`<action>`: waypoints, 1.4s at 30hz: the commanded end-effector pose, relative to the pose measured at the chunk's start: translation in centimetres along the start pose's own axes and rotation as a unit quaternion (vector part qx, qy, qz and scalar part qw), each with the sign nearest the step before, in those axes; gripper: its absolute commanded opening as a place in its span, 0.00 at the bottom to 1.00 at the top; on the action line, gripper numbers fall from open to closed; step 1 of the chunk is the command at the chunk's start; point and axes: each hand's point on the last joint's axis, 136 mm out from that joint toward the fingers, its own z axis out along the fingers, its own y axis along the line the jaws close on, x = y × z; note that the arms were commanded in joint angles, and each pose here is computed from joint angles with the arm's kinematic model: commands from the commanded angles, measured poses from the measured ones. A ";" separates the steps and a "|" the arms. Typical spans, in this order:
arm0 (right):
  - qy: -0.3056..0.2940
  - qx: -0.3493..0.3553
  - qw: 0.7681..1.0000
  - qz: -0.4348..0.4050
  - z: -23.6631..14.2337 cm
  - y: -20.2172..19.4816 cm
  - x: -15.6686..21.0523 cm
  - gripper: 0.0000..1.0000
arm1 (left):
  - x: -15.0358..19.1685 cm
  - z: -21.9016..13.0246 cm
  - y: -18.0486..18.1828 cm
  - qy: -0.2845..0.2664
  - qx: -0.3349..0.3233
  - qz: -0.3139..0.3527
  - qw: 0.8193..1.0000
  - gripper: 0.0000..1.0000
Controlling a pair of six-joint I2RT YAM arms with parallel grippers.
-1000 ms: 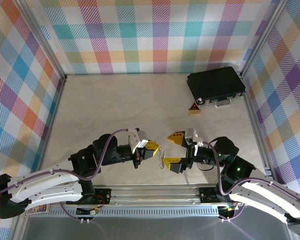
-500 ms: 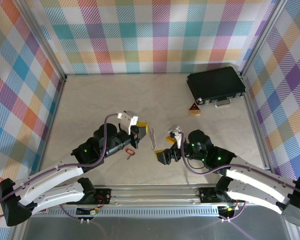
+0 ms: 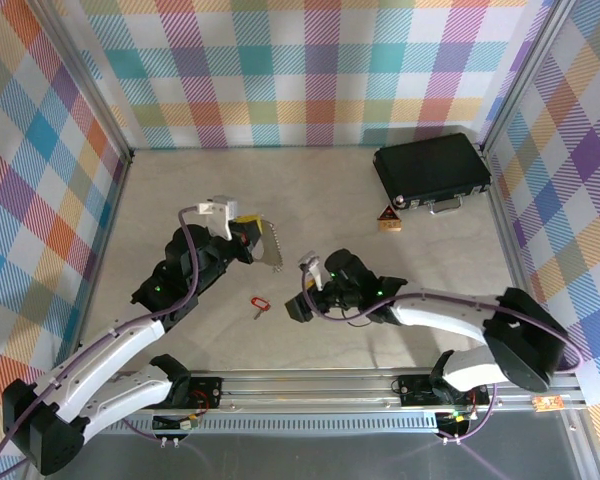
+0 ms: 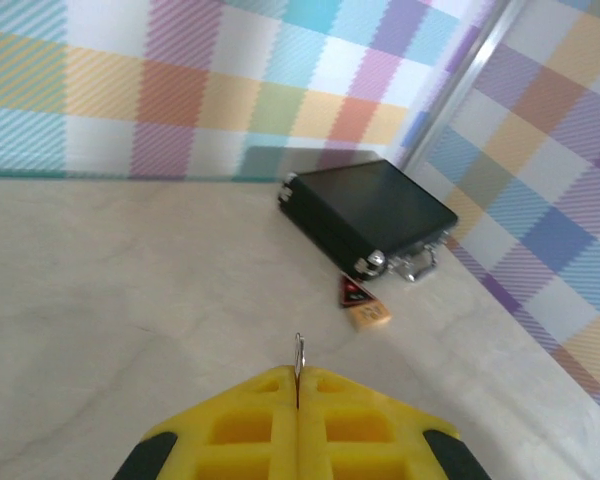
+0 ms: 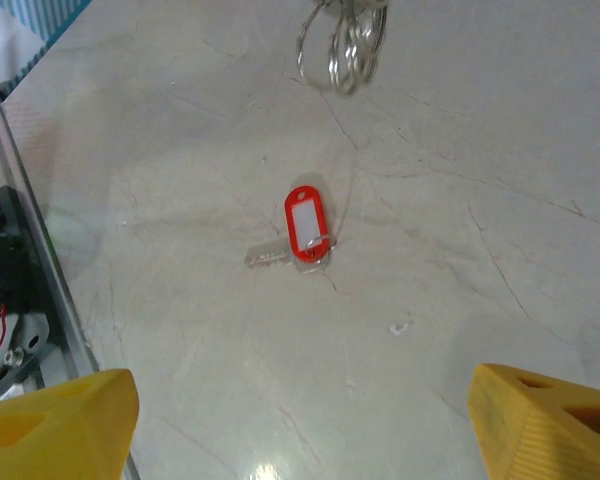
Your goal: Put the keys on the keyring
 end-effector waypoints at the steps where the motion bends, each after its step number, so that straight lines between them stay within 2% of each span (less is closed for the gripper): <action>1: -0.014 -0.008 0.999 0.035 1.4 0.4 -2.1 0.79 | -1.8 -0.8 0.8 -0.035 0.001 -0.015 0.999 0.00; 5: 0.009 0.021 0.996 0.090 3.8 -0.6 -1.3 0.73 | -2.0 -1.5 2.4 -0.039 -0.021 -0.019 0.999 0.00; 9: 0.035 0.051 0.994 0.089 6.1 -0.2 -0.4 0.71 | -1.9 -1.8 3.0 -0.034 -0.026 -0.011 0.999 0.00; 15: 0.056 0.064 0.990 0.115 8.7 0.2 0.7 0.57 | -1.7 -2.5 3.4 -0.036 -0.025 -0.009 0.999 0.00; 20: 0.074 0.088 0.987 0.114 10.0 0.3 1.6 0.49 | -1.0 -3.1 3.6 -0.030 -0.028 -0.004 0.999 0.00; 30: 0.080 0.132 0.982 0.113 11.0 -0.8 2.7 0.38 | -0.3 -4.6 3.6 -0.019 -0.027 0.009 0.999 0.00; 42: 0.084 0.127 0.981 0.120 12.7 -0.8 2.7 0.34 | 0.4 -5.6 3.8 -0.009 -0.033 0.015 0.999 0.00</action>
